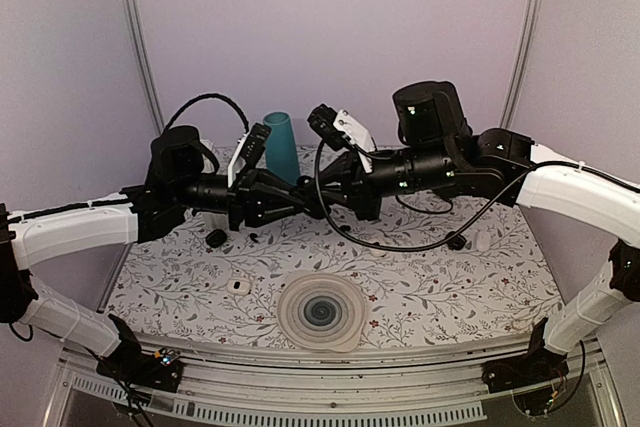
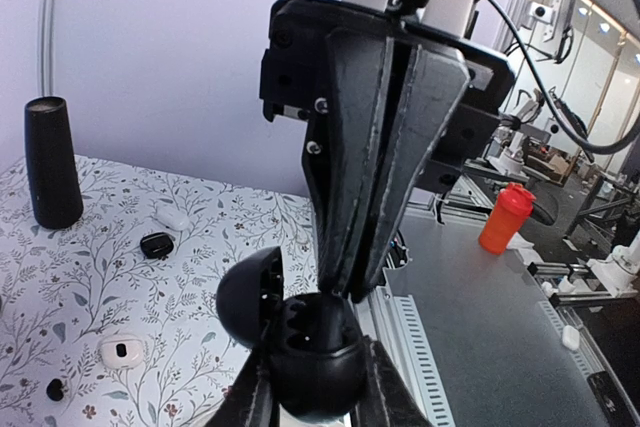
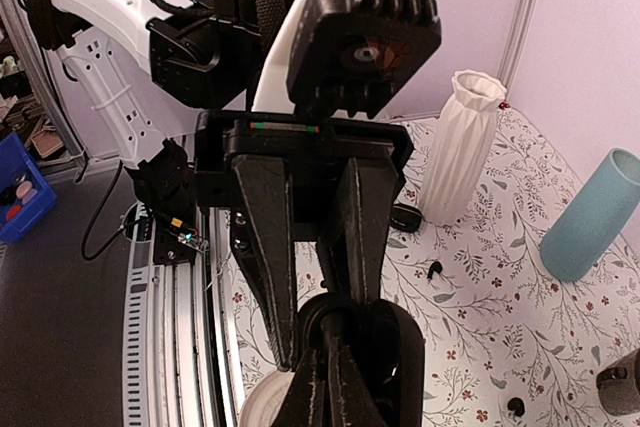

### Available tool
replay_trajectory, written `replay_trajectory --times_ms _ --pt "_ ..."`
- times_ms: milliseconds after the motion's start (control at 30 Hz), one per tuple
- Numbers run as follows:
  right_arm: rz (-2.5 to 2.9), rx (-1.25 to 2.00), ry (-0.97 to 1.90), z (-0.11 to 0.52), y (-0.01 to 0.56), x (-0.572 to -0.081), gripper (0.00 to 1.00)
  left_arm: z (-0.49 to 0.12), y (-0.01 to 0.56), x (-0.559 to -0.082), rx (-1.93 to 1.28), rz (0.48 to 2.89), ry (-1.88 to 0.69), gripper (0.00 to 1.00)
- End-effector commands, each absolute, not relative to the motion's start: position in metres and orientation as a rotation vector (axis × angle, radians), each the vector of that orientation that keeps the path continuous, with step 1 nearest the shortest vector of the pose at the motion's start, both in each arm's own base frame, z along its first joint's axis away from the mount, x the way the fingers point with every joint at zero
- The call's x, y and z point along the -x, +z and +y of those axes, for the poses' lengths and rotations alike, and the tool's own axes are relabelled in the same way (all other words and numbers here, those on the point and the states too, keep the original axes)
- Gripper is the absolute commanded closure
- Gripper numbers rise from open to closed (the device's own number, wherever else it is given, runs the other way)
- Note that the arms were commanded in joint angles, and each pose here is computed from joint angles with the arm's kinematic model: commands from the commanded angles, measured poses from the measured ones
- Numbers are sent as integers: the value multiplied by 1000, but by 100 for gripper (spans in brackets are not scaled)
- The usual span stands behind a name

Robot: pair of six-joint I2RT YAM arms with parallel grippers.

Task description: Insert the wireless bluetooth earbuds into the charging case

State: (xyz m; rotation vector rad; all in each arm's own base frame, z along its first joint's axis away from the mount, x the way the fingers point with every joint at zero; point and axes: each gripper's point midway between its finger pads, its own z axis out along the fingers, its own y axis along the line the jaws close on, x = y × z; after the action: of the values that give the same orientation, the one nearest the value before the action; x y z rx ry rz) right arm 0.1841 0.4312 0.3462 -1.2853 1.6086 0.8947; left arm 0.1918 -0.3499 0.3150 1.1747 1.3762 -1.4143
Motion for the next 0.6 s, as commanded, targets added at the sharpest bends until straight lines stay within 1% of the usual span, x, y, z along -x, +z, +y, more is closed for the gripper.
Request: replay_trajectory --times_ms 0,300,567 --pt "1646 1330 917 438 331 -181 97 -345 328 -191 -1169 1321 -1387 100" --pt "1667 1363 935 442 322 -178 97 -344 329 -193 -1160 1317 -1376 100" --pt "1631 1276 920 433 348 -189 95 -341 322 -197 -1139 1344 -1360 100"
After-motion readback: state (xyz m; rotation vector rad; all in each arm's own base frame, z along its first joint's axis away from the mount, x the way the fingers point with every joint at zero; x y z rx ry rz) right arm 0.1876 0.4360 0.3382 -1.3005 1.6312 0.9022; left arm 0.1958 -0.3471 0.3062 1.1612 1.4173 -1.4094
